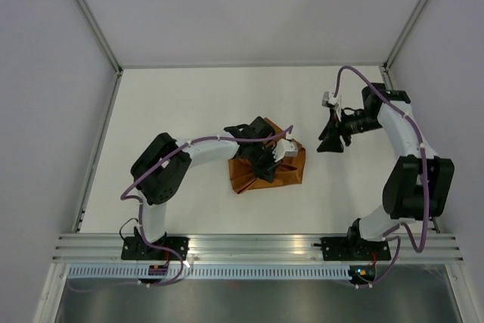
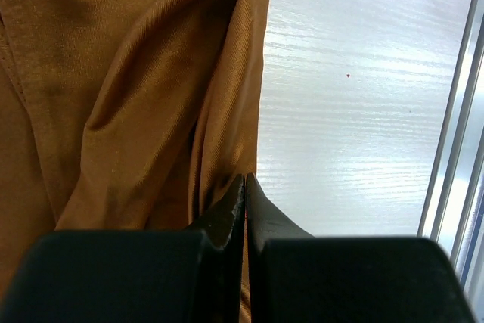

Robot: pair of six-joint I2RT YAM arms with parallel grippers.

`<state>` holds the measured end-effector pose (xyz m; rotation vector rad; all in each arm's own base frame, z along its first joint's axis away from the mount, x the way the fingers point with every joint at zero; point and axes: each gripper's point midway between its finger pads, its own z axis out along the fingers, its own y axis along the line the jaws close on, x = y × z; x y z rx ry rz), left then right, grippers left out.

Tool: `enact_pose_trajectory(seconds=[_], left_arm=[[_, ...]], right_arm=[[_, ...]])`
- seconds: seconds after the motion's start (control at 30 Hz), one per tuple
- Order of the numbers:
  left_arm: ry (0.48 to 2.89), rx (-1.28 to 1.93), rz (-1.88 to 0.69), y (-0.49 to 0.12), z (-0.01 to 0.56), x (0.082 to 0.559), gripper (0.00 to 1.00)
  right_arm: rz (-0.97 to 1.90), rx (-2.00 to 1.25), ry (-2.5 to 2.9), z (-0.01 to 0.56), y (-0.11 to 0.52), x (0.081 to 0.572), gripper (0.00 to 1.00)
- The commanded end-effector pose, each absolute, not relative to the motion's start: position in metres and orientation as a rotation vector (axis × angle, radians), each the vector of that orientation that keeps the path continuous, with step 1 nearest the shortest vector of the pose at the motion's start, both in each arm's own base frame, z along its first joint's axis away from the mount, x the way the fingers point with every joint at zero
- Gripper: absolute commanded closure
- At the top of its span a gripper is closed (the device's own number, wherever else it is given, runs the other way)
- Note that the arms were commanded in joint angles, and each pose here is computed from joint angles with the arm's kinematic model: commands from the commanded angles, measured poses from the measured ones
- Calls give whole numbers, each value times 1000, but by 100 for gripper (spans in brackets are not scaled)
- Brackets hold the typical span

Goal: Fold the napkin, place the utensils inside, and roll it up
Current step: Roll the napkin with the utensil

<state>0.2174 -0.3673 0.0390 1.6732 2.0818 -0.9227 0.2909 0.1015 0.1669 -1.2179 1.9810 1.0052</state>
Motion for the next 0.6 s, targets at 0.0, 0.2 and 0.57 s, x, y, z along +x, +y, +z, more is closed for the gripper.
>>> enact_pose_trajectory(seconds=[0.0,0.2,0.57], left_arm=[[2117,1640,-1004,-373,40,216,98],[2144,1585,-1064,-372,38,222,98],[2121,1499,-1114,-374,49,237,98]], right_arm=[[879,-1466,1710,180,114,261,39],[692,-1589,1650,145,138,230,38],[444,-1780,1535,94,191,221,36]])
